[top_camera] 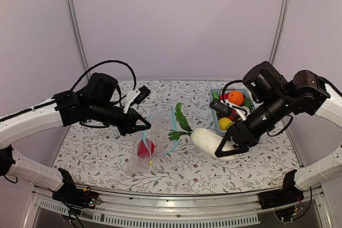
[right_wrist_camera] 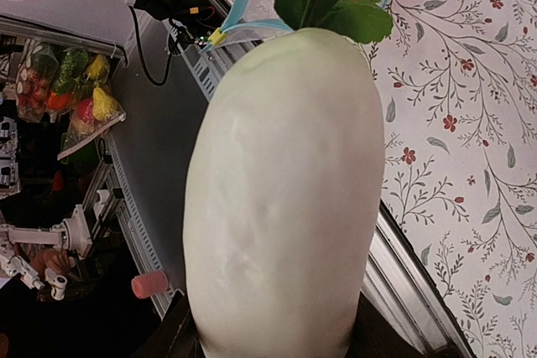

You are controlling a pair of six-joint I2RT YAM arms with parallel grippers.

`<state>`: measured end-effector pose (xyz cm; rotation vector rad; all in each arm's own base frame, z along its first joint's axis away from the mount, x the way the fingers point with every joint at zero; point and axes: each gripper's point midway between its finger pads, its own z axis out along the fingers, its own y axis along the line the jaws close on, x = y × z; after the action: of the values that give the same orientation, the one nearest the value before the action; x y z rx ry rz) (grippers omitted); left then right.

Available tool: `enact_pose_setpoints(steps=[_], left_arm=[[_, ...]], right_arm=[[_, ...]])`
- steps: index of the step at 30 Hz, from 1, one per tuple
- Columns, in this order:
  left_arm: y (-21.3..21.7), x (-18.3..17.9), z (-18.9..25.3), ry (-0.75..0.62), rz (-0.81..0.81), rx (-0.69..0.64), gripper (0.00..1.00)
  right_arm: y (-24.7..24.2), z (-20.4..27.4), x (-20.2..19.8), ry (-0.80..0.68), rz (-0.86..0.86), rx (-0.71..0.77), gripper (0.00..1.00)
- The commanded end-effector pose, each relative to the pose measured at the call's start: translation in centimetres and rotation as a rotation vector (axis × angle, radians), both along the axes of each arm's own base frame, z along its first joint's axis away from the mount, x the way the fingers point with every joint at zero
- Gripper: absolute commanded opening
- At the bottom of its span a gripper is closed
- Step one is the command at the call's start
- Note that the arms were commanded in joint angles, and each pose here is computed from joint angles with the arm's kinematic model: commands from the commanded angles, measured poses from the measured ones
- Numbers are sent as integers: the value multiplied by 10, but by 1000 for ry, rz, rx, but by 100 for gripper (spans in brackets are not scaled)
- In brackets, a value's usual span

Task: Place the food in the zip-top bag and seal the zipper
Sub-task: Place the fake vegetable in the zipper food storage bag.

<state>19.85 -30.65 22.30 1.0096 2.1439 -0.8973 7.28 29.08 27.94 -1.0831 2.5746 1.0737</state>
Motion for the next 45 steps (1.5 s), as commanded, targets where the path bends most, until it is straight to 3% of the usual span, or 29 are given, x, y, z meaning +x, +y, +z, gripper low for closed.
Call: enact_pose_setpoints(steps=[1, 14, 21, 34, 45], left_arm=[[-1, -6, -13, 8, -19, 45, 0], [-12, -27, -9, 20, -102, 19, 0], [-18, -39, -8, 18, -146, 13, 0], [-23, -46, -7, 36, -179, -5, 0], [-24, -47, -7, 39, -184, -13, 0]], right_arm=[[21, 5, -18, 52, 60, 13, 41], [72, -29, -5, 218, -36, -50, 40], [97, -46, 14, 234, -95, -96, 40], [121, -47, 78, 64, -368, -56, 39], [143, -55, 107, -49, -521, -8, 38]])
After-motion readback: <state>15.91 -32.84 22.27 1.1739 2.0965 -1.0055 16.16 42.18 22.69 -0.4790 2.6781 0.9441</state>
